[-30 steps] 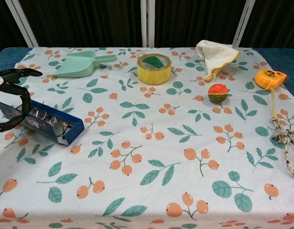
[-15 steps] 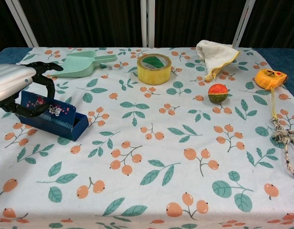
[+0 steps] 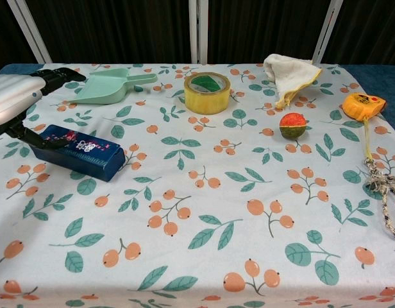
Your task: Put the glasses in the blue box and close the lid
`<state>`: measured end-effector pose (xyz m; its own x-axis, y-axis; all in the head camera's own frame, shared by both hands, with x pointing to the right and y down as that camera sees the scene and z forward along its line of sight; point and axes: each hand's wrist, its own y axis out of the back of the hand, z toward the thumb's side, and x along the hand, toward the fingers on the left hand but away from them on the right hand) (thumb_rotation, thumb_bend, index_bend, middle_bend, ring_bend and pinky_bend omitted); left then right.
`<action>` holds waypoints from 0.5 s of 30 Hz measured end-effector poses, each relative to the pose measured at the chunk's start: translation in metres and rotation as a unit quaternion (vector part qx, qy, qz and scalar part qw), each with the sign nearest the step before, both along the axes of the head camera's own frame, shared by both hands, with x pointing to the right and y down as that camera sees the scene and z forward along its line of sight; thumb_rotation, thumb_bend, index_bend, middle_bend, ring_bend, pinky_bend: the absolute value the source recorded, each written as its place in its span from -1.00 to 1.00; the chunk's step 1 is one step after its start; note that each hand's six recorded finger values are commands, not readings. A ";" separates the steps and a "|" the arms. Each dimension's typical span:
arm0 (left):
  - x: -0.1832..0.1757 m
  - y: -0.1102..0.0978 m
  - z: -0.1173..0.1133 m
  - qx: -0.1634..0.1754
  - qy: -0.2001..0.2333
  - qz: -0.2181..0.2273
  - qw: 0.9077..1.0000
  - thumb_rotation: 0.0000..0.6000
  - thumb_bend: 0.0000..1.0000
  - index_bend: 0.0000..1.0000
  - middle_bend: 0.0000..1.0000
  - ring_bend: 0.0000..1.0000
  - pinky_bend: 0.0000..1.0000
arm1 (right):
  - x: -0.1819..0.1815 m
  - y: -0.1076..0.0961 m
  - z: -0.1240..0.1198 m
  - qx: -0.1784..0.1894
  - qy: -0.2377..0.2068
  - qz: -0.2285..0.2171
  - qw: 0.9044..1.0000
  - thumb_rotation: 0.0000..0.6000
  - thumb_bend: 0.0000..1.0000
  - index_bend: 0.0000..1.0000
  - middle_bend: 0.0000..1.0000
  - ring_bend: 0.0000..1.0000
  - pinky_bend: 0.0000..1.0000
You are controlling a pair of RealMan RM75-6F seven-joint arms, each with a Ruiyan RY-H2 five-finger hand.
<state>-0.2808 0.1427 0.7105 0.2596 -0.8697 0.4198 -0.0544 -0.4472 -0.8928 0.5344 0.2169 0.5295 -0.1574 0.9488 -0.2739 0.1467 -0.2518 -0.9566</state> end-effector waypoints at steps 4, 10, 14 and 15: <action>-0.004 0.000 -0.005 0.007 0.003 -0.009 1.000 1.00 -0.76 -1.00 -1.00 -0.90 -0.71 | -0.002 0.000 -0.001 0.003 -0.002 -0.002 1.000 1.00 -0.54 -1.00 -1.00 -1.00 -1.00; -0.025 0.005 -0.026 0.018 0.023 -0.031 0.999 1.00 -0.77 -1.00 -0.96 -0.90 -0.71 | -0.007 0.001 -0.002 0.002 -0.007 -0.010 1.000 1.00 -0.54 -1.00 -1.00 -1.00 -1.00; -0.067 0.023 -0.047 0.008 0.022 -0.060 0.998 0.86 -0.78 -0.94 -0.95 -0.90 -0.71 | -0.010 0.005 0.003 -0.007 -0.014 -0.014 1.000 1.00 -0.54 -1.00 -1.00 -1.00 -1.00; -0.078 0.029 -0.052 0.004 0.015 -0.067 0.998 0.79 -0.78 -0.91 -0.95 -0.90 -0.71 | -0.010 0.006 0.004 -0.010 -0.015 -0.014 1.000 1.00 -0.54 -1.00 -1.00 -1.00 -1.00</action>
